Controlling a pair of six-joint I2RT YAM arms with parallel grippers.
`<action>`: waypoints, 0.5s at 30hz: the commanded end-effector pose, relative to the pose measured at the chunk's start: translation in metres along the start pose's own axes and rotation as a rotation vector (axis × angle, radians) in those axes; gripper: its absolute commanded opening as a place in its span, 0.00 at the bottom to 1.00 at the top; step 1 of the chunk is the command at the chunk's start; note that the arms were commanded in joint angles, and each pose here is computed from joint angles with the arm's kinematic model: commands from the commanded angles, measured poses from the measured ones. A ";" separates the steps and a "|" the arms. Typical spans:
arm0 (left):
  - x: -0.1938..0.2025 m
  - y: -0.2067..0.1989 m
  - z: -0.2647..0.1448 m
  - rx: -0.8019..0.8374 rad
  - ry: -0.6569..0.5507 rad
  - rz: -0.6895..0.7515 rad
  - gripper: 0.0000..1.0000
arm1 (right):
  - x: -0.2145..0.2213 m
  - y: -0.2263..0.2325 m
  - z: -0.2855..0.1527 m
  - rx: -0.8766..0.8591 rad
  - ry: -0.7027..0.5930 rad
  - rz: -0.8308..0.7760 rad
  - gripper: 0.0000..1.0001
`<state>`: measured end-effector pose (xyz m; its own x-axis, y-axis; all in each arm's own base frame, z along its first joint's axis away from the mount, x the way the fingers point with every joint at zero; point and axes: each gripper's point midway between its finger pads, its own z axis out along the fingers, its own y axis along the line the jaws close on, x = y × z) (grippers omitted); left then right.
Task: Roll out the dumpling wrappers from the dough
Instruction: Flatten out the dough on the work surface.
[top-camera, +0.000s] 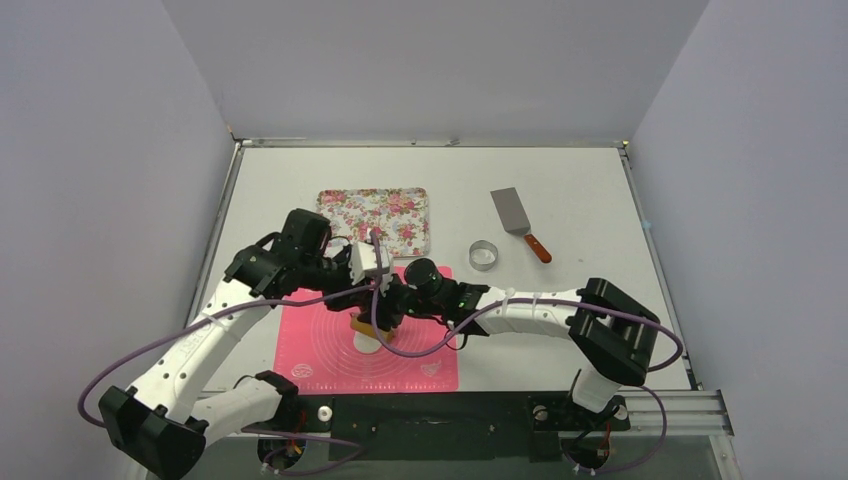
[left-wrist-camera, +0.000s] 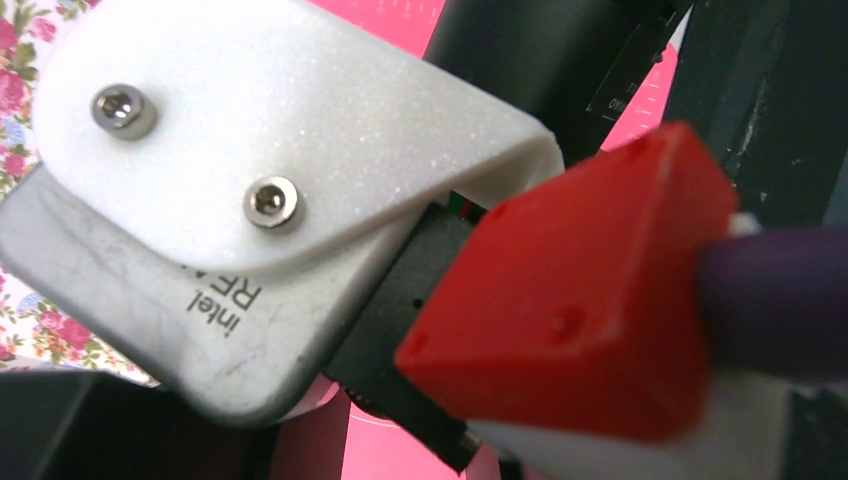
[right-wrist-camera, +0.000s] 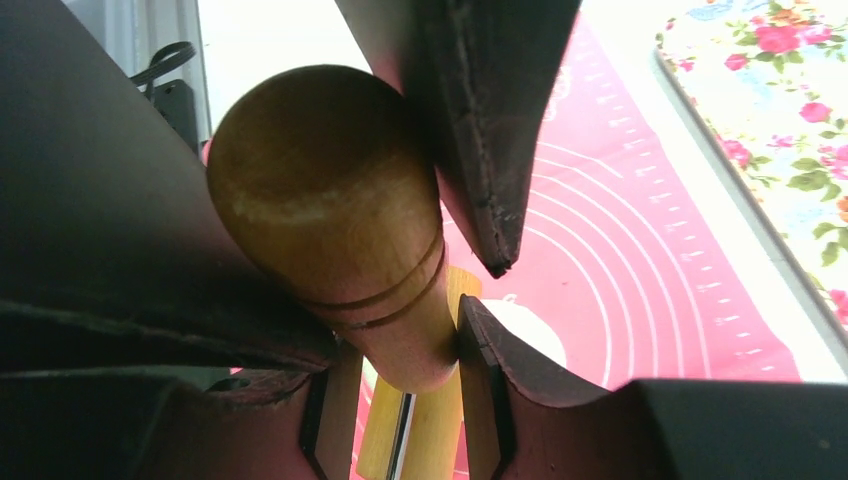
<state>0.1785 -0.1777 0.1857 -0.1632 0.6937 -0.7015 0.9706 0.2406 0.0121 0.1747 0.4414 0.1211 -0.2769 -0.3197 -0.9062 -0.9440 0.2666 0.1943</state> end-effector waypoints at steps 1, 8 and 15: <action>-0.036 -0.015 0.012 0.097 -0.104 0.137 0.00 | -0.030 -0.051 -0.004 0.209 -0.037 0.085 0.00; -0.024 0.003 0.035 0.058 -0.071 0.139 0.00 | -0.016 -0.084 0.007 0.238 -0.072 0.099 0.00; -0.004 -0.001 0.054 0.112 -0.024 0.105 0.00 | 0.011 -0.084 0.022 0.209 -0.018 0.142 0.00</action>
<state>0.2210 -0.1830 0.1606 -0.1596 0.7173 -0.6782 0.9524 0.2927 0.0854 0.2227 0.4342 0.0955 -0.2391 -0.3189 -0.9171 -0.9468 0.2863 0.1472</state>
